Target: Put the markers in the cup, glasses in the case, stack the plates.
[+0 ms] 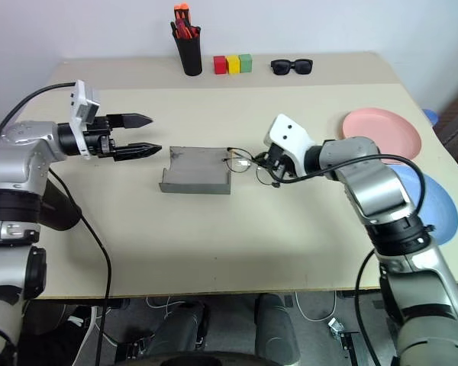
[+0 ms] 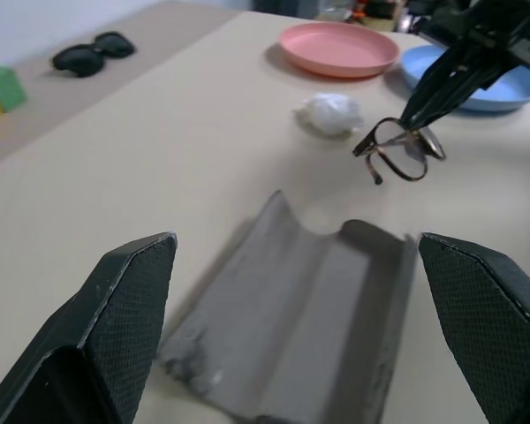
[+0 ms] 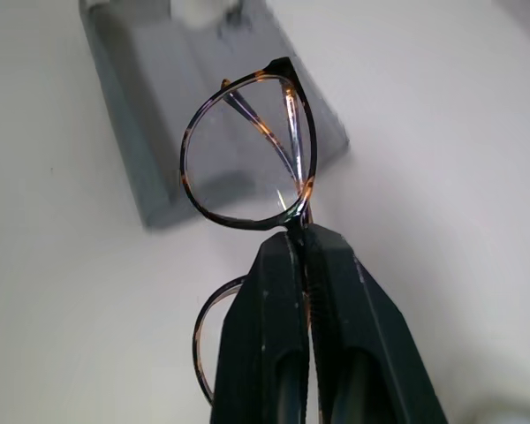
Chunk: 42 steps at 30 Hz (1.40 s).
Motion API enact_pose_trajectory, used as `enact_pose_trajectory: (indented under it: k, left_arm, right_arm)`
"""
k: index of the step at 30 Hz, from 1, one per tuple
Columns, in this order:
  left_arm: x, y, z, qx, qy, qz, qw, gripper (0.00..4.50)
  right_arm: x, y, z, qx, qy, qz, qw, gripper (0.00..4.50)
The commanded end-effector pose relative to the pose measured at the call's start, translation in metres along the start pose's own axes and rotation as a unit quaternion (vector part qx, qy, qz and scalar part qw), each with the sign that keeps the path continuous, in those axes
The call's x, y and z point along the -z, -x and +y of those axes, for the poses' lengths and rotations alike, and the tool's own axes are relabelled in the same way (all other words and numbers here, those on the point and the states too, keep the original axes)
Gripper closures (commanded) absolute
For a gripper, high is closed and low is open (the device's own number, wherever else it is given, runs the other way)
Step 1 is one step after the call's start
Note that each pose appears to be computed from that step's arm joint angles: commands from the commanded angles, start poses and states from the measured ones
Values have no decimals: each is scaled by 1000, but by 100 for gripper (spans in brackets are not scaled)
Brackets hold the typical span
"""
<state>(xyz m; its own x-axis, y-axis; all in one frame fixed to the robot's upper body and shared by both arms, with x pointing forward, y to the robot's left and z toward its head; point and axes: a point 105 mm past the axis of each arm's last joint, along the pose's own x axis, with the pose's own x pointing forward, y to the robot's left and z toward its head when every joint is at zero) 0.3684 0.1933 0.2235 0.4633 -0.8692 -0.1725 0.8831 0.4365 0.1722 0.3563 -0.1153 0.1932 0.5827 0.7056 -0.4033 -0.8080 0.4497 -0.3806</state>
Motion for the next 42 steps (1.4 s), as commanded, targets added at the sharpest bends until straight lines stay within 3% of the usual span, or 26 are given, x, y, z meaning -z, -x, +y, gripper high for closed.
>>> enact_pose_trajectory:
  k: [1, 10, 18, 28, 42]
  left_arm:
    - [-5, 11, 1, 3, -12, 10, 1000, 0]
    - [6, 16, -1, 0, -22, 22, 1000, 0]
    - [6, 20, 1, -7, -37, 18, 999, 0]
    - [1, 22, 3, -10, -44, 10, 999, 0]
    - [0, 17, 5, -14, -45, 7, 999, 0]
  right_arm:
    - [-26, -11, -8, 20, 28, -40, 999, 447]
    - [-75, -49, 12, -15, 34, -119, 992, 447]
    - [-93, -69, 27, -33, 12, -155, 987, 447]
    - [-79, -91, 37, -39, -33, -159, 986, 447]
    - [-33, -101, 54, -63, 17, -81, 995, 447]
